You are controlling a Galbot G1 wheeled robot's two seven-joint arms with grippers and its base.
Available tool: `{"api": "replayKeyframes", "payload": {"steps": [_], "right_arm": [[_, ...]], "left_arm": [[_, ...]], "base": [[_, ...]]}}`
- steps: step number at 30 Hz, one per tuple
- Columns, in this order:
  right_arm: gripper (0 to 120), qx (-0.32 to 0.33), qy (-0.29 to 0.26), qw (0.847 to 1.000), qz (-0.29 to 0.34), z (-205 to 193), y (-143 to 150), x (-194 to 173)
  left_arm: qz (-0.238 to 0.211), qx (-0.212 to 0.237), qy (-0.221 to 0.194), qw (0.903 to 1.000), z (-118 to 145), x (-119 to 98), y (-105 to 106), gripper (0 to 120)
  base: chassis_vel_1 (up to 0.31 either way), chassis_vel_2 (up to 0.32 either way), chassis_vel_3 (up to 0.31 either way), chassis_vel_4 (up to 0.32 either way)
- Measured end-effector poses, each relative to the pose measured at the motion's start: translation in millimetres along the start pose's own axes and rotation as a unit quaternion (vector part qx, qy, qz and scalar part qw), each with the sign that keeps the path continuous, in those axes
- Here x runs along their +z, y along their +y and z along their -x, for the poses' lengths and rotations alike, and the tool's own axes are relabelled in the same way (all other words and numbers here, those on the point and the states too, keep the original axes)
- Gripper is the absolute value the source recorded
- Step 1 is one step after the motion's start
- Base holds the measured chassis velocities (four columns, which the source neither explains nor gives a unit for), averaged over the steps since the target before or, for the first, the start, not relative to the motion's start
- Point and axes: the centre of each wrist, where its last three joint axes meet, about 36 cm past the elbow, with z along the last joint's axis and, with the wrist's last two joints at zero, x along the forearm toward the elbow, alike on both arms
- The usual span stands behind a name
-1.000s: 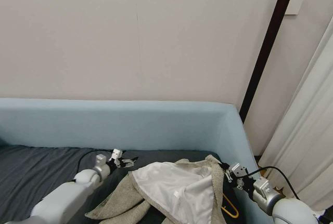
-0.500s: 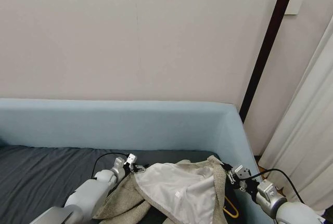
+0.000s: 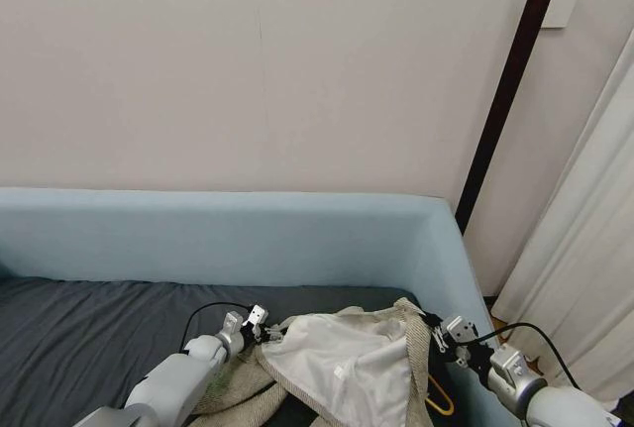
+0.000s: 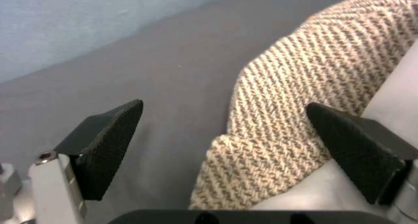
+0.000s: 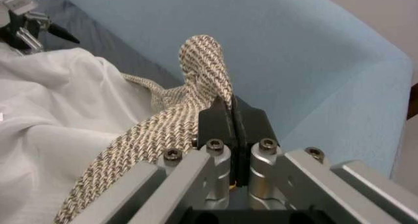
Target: Pick up the clothes from the sofa and hang them on the clothes hanger.
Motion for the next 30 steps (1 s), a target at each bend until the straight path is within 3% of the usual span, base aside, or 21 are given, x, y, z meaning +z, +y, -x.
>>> {"api": "replayKeyframes", "payload": {"steps": [4, 8, 10, 18, 20, 22, 24, 28, 30], "right_arm": [[0, 0.002, 0.0, 1.0, 0.001, 0.4, -1.4, -1.3], [0, 0.003, 0.0, 1.0, 0.002, 0.7, -0.9, -0.9], [0, 0.003, 0.0, 1.0, 0.003, 0.7, -0.9, -0.8], [0, 0.003, 0.003, 1.0, 0.006, 1.0, 0.8, 0.5], [0, 0.003, 0.003, 1.0, 0.006, 1.0, 0.9, 0.5], [0, 0.003, 0.003, 1.0, 0.007, 0.7, 1.7, 0.0], [0, 0.003, 0.003, 1.0, 0.007, 0.7, 1.6, 0.0], [0, 0.004, 0.002, 1.0, 0.009, 0.0, 2.5, -1.5], [0, 0.003, 0.002, 1.0, 0.009, -0.1, 2.7, -1.6]], "left_arm": [[0.008, 0.009, 0.005, 0.9999, 2.4, 0.1, -3.3, 91], [0.011, 0.01, 0.006, 0.9999, 2.9, -0.9, -3.4, 71], [0.011, 0.01, 0.006, 0.9999, 3.0, -0.8, -3.6, 69], [0.013, 0.014, 0.005, 0.9998, 4.5, -0.3, -7.7, 38], [0.013, 0.015, 0.005, 0.9998, 4.5, 0.0, -7.9, 36], [0.008, 0.011, -0.001, 0.9999, 5.4, 0.3, -8.9, 21], [0.008, 0.011, -0.001, 0.9999, 5.4, 0.3, -8.9, 21], [0.01, 0.012, 0.001, 0.9999, 6.0, 0.9, -10.1, 0], [0.01, 0.013, 0.001, 0.9999, 5.9, 1.3, -10.3, 0]], "base": [[0.0, 0.0, 0.0, 0.0], [0.0, 0.0, 0.0, 0.0], [0.0, 0.0, 0.0, 0.0], [0.0, 0.0, 0.0, 0.0], [0.0, 0.0, 0.0, 0.0], [0.0, 0.0, 0.0, 0.0], [0.0, 0.0, 0.0, 0.0], [0.0, 0.0, 0.0, 0.0], [0.0, 0.0, 0.0, 0.0]]}}
